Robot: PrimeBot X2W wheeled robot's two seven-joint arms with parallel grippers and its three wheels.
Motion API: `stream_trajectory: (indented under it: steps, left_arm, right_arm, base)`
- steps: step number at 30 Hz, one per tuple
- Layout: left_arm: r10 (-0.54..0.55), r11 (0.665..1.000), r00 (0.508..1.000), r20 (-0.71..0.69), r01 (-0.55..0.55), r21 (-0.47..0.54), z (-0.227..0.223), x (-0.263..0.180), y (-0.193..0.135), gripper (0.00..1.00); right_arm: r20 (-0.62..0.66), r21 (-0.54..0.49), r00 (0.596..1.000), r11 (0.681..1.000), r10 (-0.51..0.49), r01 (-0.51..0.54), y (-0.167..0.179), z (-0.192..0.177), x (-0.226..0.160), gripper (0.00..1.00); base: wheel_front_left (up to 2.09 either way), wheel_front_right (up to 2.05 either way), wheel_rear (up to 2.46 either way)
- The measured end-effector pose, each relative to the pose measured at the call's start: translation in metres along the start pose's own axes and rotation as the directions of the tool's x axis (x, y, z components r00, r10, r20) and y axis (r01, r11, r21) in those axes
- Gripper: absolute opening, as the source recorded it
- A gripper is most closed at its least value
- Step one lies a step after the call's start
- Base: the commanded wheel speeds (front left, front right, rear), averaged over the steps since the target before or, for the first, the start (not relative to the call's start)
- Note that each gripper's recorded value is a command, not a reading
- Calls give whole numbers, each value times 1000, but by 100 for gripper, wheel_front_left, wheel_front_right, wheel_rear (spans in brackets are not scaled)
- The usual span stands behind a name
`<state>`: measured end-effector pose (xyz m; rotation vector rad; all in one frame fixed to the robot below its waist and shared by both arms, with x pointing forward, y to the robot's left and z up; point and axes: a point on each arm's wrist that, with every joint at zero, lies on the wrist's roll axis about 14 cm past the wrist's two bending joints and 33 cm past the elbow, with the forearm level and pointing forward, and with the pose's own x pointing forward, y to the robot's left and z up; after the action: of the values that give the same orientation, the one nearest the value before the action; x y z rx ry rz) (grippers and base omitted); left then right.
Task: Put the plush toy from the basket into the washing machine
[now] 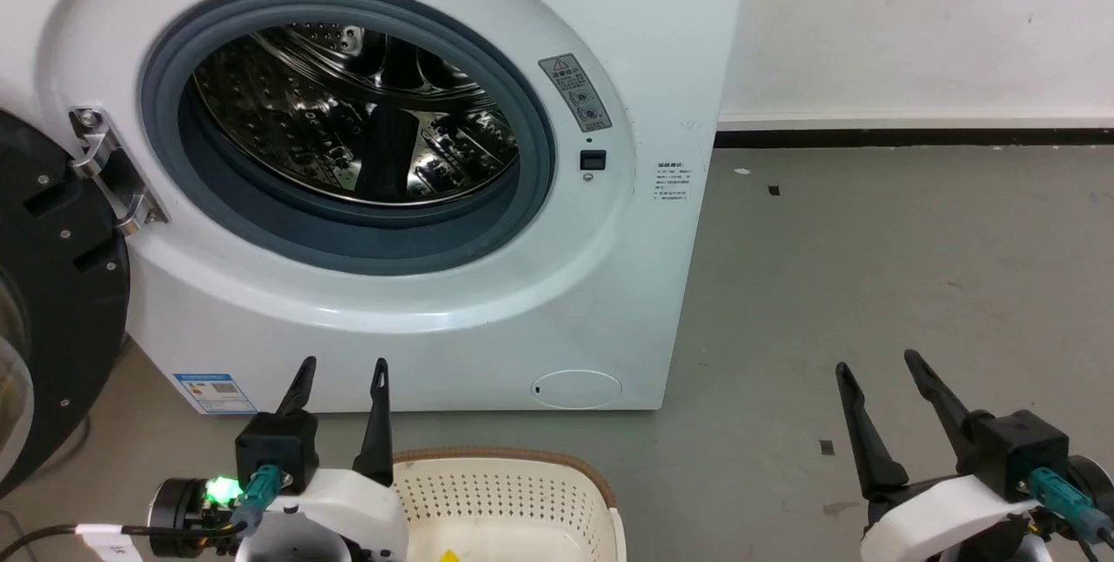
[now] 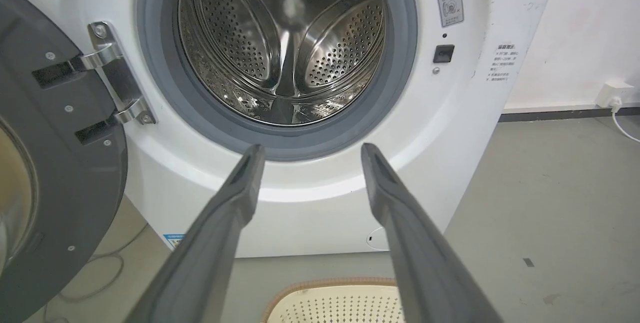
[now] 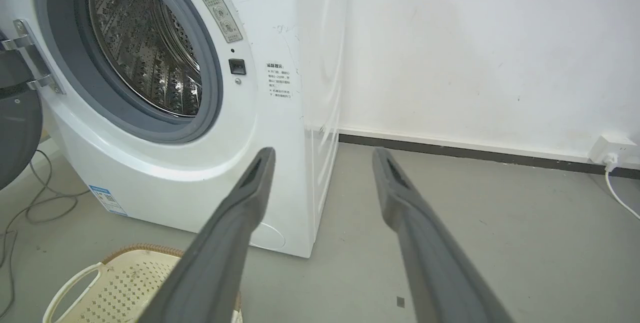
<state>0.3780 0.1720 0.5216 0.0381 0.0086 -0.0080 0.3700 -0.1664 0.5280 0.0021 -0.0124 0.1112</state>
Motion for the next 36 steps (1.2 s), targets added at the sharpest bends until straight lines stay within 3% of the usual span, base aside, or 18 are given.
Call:
stream_trajectory:
  steps: [21, 36]
  left_arm:
    - [-148, 989, 966, -211, 140, -53, -71, 34, -43, 100]
    - [-263, 963, 846, -464, 256, -79, -147, 47, -78, 100]
  right_arm:
    - [21, 91, 998, 995, -51, 49, -18, -5, 13, 100]
    - [17, 151, 995, 984, -102, 99, -36, -18, 34, 100]
  base:
    - [0, 0, 0]
    - [0, 0, 0]
